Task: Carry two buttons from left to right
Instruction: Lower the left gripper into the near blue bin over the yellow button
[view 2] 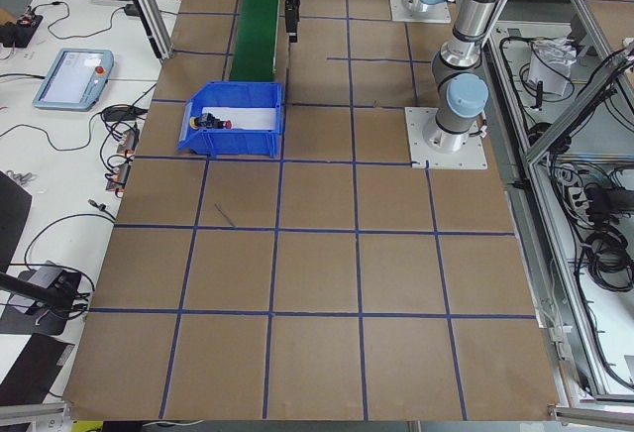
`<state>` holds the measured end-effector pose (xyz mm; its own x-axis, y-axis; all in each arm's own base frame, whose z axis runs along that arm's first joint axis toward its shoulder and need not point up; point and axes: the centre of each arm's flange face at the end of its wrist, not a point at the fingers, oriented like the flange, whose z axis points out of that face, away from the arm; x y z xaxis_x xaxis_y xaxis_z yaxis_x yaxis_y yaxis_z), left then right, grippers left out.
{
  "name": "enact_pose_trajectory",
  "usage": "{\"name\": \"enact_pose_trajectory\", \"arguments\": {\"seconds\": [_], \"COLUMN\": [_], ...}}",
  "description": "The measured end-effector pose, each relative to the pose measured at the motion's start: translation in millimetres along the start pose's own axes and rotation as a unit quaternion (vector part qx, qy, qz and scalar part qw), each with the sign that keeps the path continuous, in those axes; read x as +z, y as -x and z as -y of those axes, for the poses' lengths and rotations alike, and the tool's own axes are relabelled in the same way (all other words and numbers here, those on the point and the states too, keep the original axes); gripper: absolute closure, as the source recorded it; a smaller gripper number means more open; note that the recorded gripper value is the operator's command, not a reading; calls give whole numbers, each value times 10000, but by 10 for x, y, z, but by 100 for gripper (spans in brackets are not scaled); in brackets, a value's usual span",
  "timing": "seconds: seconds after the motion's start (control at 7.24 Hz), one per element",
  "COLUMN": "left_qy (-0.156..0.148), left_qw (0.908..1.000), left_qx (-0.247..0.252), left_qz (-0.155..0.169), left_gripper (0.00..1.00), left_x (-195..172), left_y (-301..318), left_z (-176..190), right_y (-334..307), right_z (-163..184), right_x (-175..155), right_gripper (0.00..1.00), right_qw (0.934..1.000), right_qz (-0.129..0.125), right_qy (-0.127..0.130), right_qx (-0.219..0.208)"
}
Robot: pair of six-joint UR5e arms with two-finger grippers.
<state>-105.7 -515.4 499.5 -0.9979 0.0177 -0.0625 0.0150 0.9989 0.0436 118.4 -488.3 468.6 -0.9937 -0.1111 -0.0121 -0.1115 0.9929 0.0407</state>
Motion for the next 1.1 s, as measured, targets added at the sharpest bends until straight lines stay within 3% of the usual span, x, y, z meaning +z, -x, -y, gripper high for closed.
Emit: {"name": "enact_pose_trajectory", "arguments": {"seconds": [0.28, 0.55, 0.83, 1.1], "left_qy": [11, -267, -550, -600], "left_qw": [10000, 9996, 9984, 9981], "left_qx": [2, 82, 112, 121], "left_qz": [-13, -7, -42, -58], "left_gripper": [0, 0, 0, 0], "left_x": [35, 103, 426, 786], "left_y": [23, 188, 486, 649], "left_z": [53, 303, 1025, 1812], "right_y": [0, -1, -10, -18], "right_z": [0, 3, 6, 6], "right_x": [5, 12, 9, 10], "right_gripper": [0, 0, 0, 0], "right_qw": [10000, 10000, 10000, 10000], "right_qz": [1, 2, -4, -18], "right_qy": [6, 12, 8, 13], "right_qx": [0, 0, 3, 8]}}
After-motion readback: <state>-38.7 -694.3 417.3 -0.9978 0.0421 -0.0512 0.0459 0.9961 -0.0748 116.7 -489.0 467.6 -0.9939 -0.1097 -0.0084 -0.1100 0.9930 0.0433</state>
